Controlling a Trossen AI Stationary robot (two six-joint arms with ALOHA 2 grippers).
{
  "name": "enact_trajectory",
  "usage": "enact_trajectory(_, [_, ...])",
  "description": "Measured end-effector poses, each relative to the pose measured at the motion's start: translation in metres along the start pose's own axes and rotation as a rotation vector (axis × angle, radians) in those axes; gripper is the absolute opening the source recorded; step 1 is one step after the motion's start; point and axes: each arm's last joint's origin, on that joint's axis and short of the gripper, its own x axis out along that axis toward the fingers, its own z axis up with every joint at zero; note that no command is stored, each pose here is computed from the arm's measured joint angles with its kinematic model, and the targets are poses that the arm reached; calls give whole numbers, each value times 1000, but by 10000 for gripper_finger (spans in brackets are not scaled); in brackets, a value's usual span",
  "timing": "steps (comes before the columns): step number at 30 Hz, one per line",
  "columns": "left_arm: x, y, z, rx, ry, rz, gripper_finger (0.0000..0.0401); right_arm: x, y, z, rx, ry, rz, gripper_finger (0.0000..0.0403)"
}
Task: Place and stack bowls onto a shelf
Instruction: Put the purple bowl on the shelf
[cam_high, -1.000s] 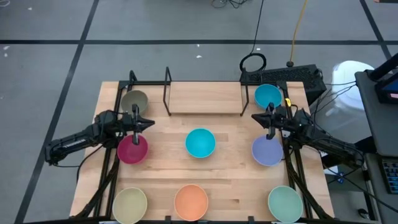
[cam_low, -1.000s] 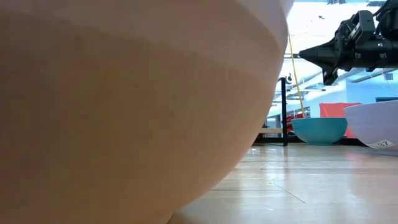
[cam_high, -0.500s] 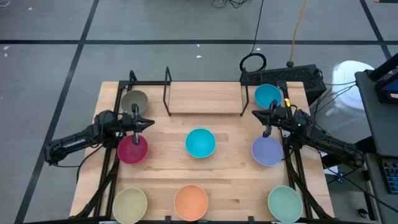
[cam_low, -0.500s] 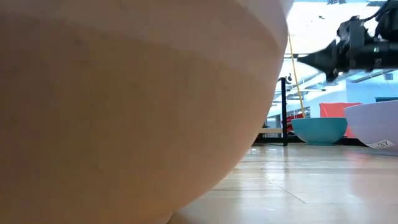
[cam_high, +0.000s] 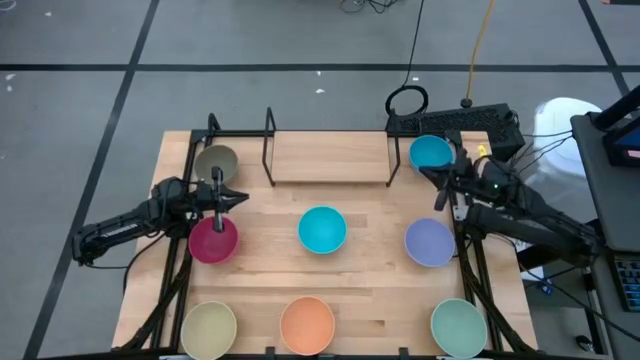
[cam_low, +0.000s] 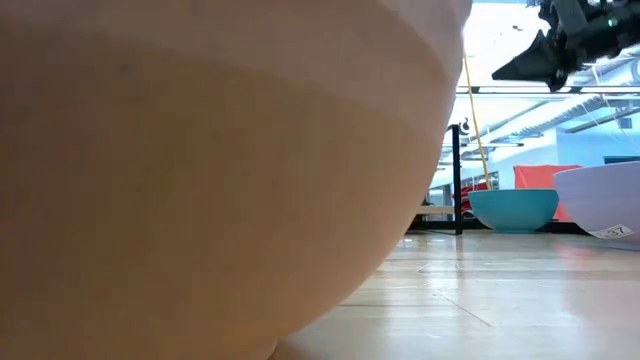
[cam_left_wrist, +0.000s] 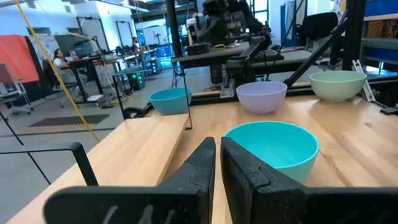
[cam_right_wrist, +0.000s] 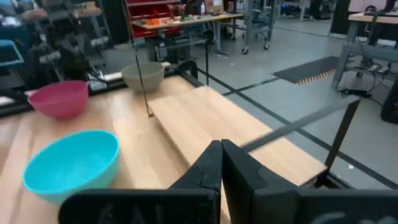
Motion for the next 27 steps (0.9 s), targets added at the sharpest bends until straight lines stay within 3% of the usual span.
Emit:
enact_trajectory(9, [0,0,0,-28,-1,0,33,-3,2,21,-20,-30,3,2])
enact_trajectory(17, [0,0,0,-41,-1,0,33,-3,2,21,-96,-30,6,1])
enact_trajectory(23, [0,0,0,-59,-2,0,33,-3,2,22,-21,-37,6,3])
enact_trajectory(27, [0,0,0,-59,-2,0,33,-3,2,22,-22,-38,-1,29])
